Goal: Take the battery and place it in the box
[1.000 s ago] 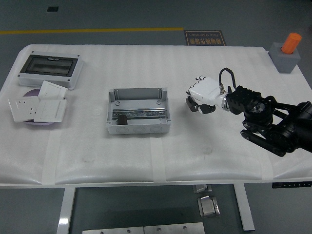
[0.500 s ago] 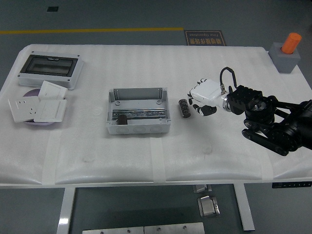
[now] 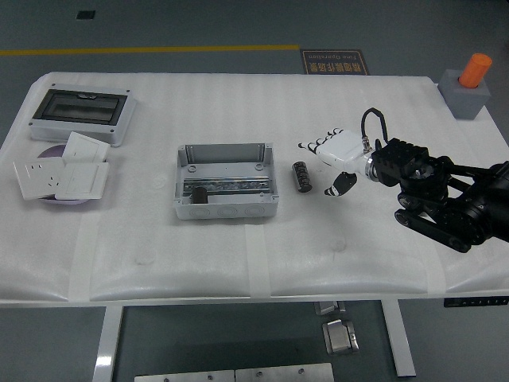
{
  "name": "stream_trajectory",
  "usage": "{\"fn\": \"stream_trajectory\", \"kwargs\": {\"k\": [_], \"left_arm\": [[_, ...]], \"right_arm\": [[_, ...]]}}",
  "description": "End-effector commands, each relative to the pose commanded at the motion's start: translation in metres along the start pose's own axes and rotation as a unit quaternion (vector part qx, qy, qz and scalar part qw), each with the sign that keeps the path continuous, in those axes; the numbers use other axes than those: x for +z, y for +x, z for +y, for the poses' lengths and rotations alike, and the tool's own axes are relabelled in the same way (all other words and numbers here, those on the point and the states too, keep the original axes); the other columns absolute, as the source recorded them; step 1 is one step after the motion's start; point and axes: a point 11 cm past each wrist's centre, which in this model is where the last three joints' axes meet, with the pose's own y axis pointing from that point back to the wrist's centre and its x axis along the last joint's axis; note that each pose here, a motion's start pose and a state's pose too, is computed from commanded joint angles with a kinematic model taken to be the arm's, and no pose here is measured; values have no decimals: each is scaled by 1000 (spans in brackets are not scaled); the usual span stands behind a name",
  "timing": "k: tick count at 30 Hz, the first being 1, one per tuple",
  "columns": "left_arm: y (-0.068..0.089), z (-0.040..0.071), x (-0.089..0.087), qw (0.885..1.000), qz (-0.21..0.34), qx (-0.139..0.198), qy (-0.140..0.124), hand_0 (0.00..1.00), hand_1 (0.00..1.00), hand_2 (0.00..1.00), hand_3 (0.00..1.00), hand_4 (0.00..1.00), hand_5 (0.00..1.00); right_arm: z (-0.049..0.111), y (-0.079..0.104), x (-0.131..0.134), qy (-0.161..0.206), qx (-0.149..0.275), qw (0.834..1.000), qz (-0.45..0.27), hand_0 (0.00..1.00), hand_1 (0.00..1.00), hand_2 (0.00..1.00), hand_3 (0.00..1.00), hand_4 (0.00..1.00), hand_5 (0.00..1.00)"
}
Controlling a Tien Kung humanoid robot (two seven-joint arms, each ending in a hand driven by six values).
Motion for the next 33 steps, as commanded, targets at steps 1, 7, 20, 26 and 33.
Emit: {"fn": "stream_trajectory", "kwargs": {"k": [1, 7, 20, 26, 33], "left_arm": [[0, 0, 0, 1000, 0, 0, 0, 611, 652, 455, 505, 446, 505], [-1, 0, 0, 1000, -1, -1, 0, 611, 652, 454, 505, 445, 503], [-1, 0, 0, 1000, -3, 0, 0, 611, 652, 451, 504, 443, 498], [0, 1, 3, 1000, -5, 0, -4, 611, 652, 451, 504, 443, 495], [3, 1, 2, 1000, -5, 3, -1, 611, 652, 451, 504, 442, 492]], "right_arm": [[0, 1, 0, 0, 0, 1000, 0, 998, 915, 998, 998, 961, 352], [-4, 5, -3, 2, -1, 1000, -6, 998, 922, 998, 998, 956, 352], [-13, 14, -11, 9, -5, 1000, -29, 998, 920, 998, 998, 981, 382], [-17, 11, -8, 5, -10, 999, -40, 998, 913, 997, 998, 987, 397], [-21, 12, -9, 8, -15, 999, -49, 998, 874, 908, 998, 974, 412]]}}
